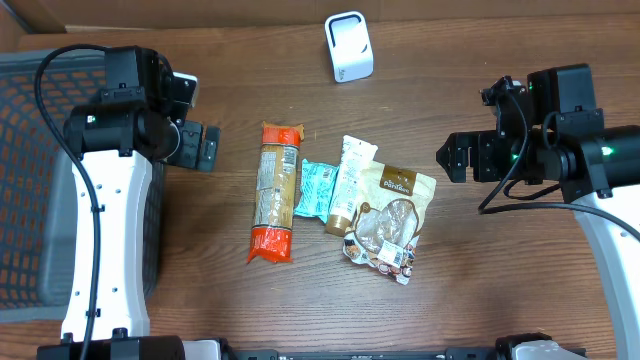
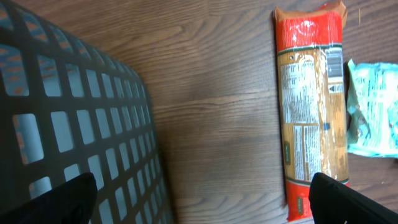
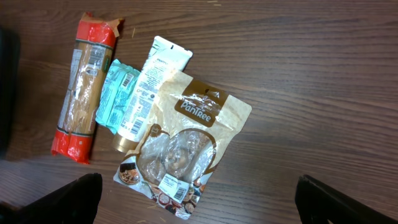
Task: Scan the item barcode
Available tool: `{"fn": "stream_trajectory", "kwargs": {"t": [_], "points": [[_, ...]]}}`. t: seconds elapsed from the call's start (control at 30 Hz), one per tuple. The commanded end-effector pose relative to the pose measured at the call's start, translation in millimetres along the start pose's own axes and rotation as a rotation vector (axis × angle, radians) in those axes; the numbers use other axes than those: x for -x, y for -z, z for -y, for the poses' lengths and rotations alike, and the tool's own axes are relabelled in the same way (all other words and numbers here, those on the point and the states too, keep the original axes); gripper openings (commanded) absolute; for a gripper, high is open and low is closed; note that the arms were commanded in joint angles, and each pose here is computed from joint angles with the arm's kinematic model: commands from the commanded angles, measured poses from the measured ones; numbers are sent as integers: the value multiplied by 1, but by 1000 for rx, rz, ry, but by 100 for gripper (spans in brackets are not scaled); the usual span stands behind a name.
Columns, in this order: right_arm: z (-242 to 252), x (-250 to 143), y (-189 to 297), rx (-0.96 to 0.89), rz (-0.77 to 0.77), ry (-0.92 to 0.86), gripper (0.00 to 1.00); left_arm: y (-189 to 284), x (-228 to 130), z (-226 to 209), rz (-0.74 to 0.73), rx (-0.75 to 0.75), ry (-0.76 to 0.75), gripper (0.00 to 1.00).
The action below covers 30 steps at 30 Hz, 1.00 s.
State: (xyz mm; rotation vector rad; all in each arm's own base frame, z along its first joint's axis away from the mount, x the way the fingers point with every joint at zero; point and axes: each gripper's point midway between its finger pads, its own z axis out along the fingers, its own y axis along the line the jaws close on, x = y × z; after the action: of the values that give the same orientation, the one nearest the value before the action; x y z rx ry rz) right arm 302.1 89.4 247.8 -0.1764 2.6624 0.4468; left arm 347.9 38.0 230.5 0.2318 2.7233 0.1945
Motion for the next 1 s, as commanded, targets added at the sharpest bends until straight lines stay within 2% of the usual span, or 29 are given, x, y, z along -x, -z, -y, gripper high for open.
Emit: {"fn": "stream_trajectory", "kwargs": {"t": [0.0, 0.07, 0.13, 0.23, 0.5, 0.77, 0.97], "points": [[-4, 4, 3, 9, 16, 16, 100, 10, -8, -4, -10, 19, 10, 100], [-4, 4, 3, 9, 15, 15, 100, 11, -22, -9, -64, 53, 151, 99], [-4, 3, 3, 9, 12, 14, 100, 13, -40, -10, -127, 69, 357, 100], [-4, 4, 3, 9, 14, 15, 100, 17, -52, -7, -167, 60, 460, 100], [-4, 4, 3, 10, 15, 15, 100, 31, -59, -14, -144, 78, 418, 100], [-4, 4, 2, 9, 10, 13, 100, 32, -67, -47, -146, 126, 299, 99], [-4, 3, 2, 9, 9, 13, 100, 30, -57, -52, -96, 101, 260, 100]]}}
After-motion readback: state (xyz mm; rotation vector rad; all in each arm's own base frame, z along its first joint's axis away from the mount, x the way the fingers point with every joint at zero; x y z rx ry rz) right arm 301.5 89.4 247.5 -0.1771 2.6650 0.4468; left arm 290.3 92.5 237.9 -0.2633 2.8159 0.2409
